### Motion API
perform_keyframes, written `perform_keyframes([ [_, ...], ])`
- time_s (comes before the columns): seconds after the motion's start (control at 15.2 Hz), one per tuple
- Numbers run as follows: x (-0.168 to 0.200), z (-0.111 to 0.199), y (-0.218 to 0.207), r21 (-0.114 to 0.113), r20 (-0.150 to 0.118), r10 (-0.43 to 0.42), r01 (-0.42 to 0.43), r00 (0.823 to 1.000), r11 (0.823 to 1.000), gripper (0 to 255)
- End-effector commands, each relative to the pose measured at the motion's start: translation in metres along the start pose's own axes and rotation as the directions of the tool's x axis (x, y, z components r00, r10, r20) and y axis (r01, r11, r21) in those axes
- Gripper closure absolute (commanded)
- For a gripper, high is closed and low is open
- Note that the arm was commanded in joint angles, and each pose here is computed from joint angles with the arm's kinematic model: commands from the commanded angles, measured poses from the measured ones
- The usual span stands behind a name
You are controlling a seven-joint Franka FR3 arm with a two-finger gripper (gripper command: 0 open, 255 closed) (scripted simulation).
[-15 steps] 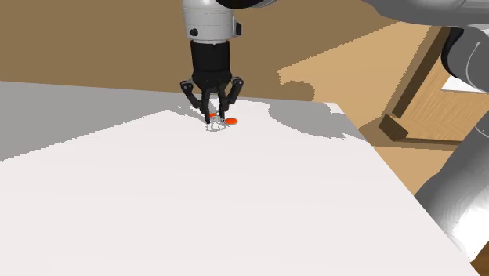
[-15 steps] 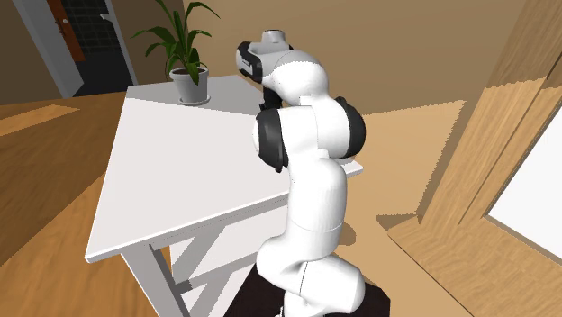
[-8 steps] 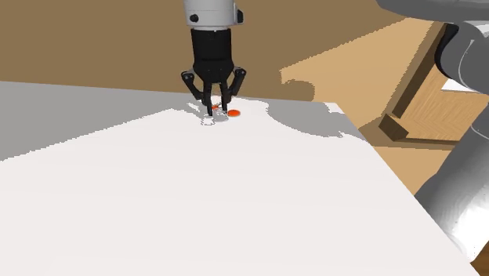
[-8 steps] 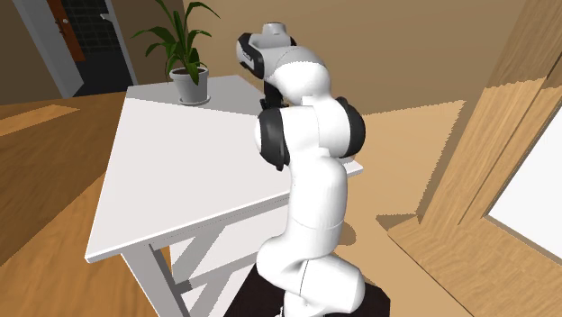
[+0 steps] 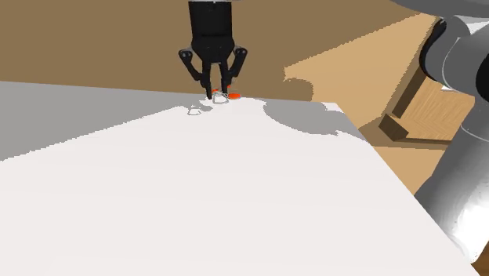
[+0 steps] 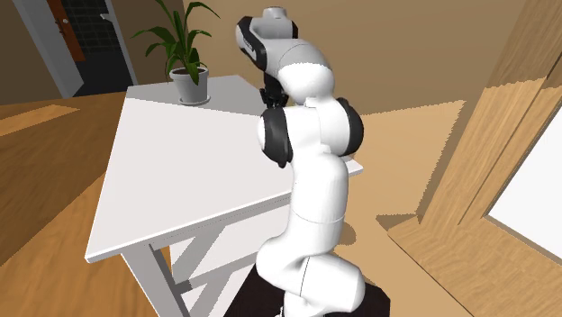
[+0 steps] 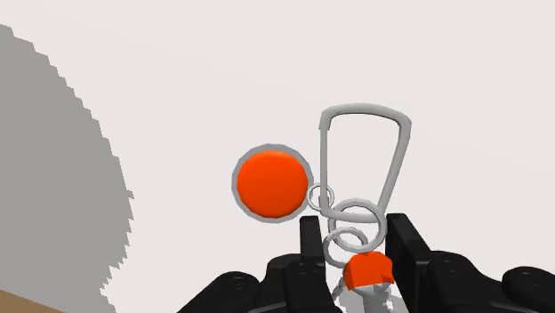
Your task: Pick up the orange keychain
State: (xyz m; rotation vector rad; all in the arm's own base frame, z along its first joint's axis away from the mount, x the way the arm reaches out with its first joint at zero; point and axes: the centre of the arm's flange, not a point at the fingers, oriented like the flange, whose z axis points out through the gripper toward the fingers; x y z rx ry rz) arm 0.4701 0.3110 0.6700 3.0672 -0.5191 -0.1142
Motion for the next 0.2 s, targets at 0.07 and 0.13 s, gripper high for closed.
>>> perform_keyframes([
  [0.07,-0.0022,-0.0114,0.0008,0.0,0.0,0.0,0.0,1.0,1.0,255],
  [0.13,-0.0022,-0.0114,0.0008,0.0,0.0,0.0,0.0,1.0,1.0,255],
])
